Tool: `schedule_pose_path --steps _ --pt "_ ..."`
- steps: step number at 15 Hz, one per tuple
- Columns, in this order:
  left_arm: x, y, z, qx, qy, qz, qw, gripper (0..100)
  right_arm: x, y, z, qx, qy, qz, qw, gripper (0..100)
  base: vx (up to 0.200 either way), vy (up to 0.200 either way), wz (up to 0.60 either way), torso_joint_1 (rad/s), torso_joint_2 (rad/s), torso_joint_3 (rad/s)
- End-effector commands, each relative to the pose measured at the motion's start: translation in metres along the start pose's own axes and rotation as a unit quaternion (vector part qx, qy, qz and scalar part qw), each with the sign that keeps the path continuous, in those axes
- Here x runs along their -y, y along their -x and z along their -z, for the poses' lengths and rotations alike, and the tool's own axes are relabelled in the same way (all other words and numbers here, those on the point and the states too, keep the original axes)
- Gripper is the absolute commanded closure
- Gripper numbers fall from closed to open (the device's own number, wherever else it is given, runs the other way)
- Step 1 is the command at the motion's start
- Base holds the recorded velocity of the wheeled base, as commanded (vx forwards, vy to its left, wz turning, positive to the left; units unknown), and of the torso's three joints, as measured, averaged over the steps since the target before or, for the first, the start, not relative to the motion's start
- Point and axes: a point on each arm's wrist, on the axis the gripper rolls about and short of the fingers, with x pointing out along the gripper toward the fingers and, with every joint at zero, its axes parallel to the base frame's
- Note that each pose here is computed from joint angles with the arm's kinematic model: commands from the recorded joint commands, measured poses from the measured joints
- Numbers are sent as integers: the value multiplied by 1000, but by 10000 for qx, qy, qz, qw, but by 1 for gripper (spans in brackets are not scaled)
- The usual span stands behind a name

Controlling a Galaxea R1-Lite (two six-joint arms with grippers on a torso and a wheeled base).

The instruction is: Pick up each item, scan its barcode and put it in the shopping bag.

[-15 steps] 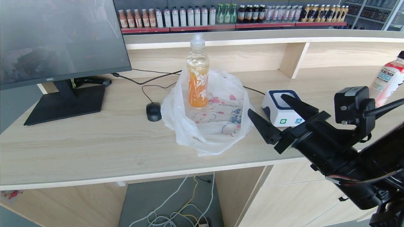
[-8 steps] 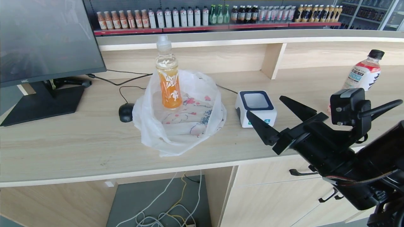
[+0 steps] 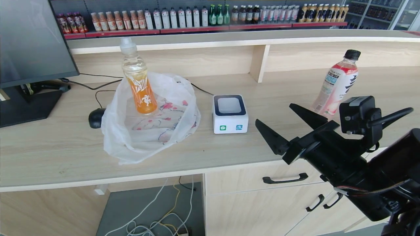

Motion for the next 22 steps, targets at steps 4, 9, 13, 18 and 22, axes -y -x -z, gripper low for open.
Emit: schedule_pose_path --steps 4,9,13,18,22 --pt "0 0 0 1 1 0 10000 0 1 -1 1 -14 12 18 10000 0 0 -200 0 2 6 2" --pt "0 0 0 1 -15 0 10000 0 5 1 3 -120 23 520 9986 0 0 -120 0 0 -2 -1" --pt "0 0 0 1 -15 -8 10000 0 8 4 3 -149 53 761 9970 0 0 0 0 0 0 0" --pt "0 0 0 1 -15 0 10000 0 31 -9 3 -263 193 1158 9927 0 0 0 0 0 0 0" --pt "0 0 0 1 -15 0 10000 0 46 -24 8 -381 255 1265 9909 0 0 0 0 0 0 0"
